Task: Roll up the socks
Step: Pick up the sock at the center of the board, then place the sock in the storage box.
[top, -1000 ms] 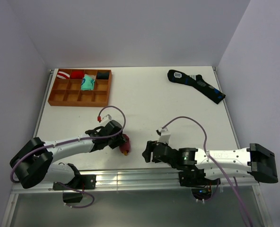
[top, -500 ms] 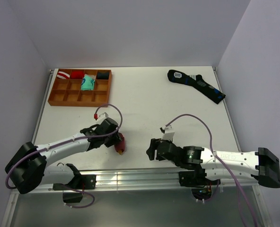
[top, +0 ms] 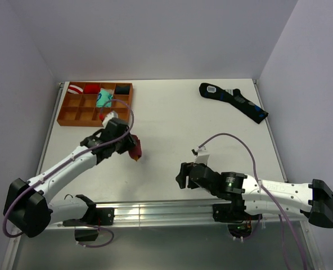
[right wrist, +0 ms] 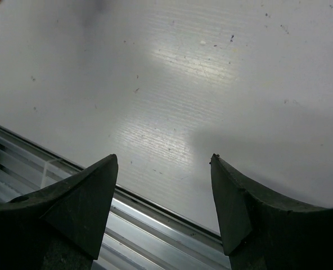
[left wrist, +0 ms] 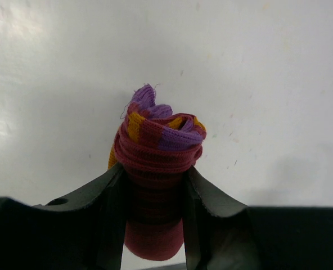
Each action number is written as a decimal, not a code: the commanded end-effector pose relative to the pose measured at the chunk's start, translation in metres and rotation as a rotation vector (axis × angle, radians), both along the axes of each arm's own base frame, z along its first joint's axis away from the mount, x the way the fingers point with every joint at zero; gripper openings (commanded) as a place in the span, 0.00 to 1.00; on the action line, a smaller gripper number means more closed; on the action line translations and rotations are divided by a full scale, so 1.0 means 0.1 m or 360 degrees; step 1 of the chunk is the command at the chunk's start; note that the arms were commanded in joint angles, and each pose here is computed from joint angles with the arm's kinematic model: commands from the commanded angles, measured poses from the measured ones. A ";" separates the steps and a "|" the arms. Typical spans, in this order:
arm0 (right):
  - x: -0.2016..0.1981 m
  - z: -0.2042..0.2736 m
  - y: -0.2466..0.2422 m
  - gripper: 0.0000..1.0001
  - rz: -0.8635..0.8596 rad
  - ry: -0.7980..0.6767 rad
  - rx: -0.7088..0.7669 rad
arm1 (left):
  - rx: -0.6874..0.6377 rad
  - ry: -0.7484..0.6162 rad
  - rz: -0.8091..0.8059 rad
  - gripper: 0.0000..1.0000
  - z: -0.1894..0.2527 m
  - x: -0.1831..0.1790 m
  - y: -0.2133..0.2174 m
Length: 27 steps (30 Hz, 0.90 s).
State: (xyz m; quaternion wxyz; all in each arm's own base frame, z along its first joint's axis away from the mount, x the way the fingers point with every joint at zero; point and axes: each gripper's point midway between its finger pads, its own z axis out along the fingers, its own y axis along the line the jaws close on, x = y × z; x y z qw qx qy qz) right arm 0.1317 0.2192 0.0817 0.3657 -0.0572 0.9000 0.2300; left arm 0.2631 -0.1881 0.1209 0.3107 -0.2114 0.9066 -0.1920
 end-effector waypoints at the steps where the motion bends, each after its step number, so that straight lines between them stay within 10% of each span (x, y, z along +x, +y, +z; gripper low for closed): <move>1: 0.09 0.25 0.04 0.74 0.0017 -0.0067 0.0040 | 0.0007 -0.0183 -0.0013 0.00 0.49 0.31 0.12; 10: 0.20 0.39 0.04 0.74 0.0077 -0.0099 0.0008 | 0.0027 -0.0302 -0.0111 0.00 0.94 1.10 0.48; 27: 0.29 0.47 0.01 0.75 0.0225 -0.0144 -0.0046 | -0.0100 -0.0235 -0.0442 0.00 0.47 2.27 0.71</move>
